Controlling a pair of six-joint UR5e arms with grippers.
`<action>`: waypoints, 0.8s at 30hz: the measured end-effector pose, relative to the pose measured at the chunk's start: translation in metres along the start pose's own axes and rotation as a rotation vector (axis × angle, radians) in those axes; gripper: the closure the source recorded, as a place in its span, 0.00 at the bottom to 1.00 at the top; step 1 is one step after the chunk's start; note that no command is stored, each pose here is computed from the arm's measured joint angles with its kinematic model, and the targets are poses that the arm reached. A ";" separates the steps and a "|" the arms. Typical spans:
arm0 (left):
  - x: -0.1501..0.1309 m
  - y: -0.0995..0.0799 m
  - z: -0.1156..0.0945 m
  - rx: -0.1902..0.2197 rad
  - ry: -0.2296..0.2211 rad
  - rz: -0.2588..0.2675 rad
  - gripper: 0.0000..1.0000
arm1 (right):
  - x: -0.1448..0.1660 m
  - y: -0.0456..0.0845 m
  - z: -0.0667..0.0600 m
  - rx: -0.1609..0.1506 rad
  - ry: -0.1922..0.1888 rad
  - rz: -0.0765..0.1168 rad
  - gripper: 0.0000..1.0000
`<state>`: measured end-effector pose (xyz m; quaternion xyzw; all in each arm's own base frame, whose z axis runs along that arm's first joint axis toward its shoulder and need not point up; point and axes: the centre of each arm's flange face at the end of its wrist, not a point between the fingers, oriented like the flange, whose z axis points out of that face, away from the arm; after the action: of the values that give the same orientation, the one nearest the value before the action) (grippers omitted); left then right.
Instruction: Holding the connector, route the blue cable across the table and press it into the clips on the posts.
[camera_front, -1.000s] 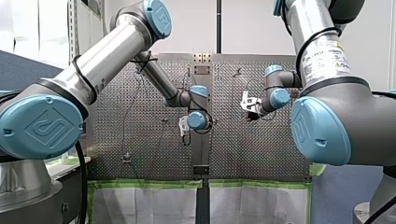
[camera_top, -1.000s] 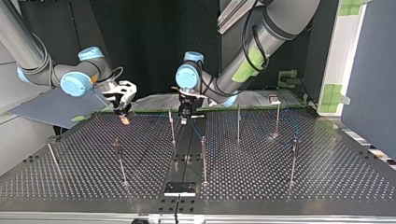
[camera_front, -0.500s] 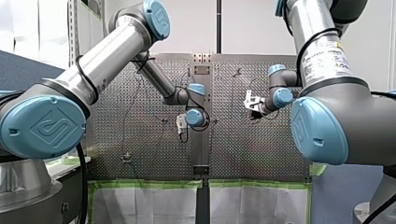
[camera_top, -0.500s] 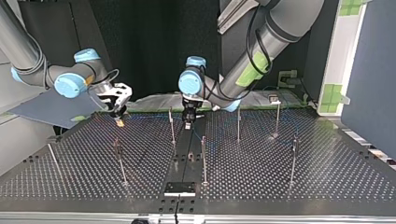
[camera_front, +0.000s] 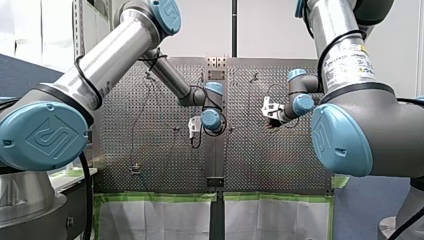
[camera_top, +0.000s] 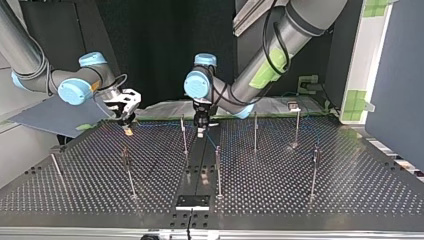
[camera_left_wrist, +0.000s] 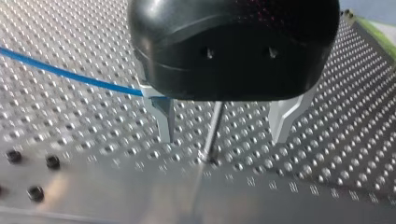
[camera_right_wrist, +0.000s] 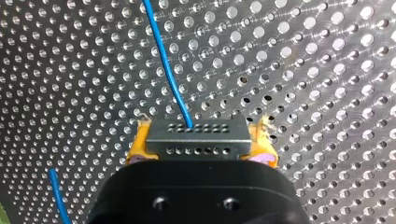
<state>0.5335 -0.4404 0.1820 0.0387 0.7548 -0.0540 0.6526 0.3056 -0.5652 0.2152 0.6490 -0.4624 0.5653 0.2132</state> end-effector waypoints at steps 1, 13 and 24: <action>-0.003 -0.003 -0.004 0.004 0.002 0.004 0.00 | 0.000 0.000 0.000 0.000 0.000 0.000 1.00; -0.001 -0.044 -0.055 0.011 0.070 0.071 0.00 | 0.003 0.008 -0.002 -0.013 -0.003 0.001 1.00; 0.003 -0.087 -0.096 0.054 0.076 0.102 0.00 | 0.029 0.011 -0.015 -0.024 0.030 -0.004 1.00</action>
<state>0.4278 -0.5142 0.1950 0.0968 0.7743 -0.0392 0.6241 0.2866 -0.5686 0.2435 0.6389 -0.4646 0.5687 0.2291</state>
